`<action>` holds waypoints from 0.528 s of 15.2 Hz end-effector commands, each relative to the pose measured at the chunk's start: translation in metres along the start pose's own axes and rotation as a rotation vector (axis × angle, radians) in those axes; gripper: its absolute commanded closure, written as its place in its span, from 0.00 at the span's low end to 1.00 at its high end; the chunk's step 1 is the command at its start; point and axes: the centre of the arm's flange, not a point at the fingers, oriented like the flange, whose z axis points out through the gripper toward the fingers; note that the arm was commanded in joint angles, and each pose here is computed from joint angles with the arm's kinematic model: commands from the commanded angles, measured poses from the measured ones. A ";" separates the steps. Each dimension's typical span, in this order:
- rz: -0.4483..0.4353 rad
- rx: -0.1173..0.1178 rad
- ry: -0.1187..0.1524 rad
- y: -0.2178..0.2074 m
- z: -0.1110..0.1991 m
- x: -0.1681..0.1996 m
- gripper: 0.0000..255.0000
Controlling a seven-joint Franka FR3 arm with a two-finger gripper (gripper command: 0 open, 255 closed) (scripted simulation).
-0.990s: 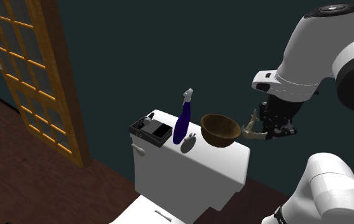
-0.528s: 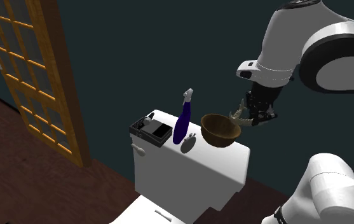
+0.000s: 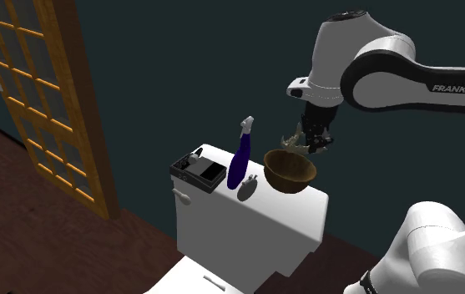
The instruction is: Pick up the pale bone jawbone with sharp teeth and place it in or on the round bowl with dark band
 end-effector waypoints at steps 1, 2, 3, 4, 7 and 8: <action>0.000 -0.001 0.000 0.001 0.009 0.003 1.00; 0.000 -0.001 0.000 0.000 0.014 0.004 1.00; 0.000 -0.001 0.000 -0.001 0.019 0.005 1.00; 0.000 -0.001 0.000 -0.001 0.024 0.007 1.00; 0.000 -0.001 0.000 -0.004 0.039 0.011 1.00; 0.000 -0.001 0.000 -0.005 0.044 0.012 1.00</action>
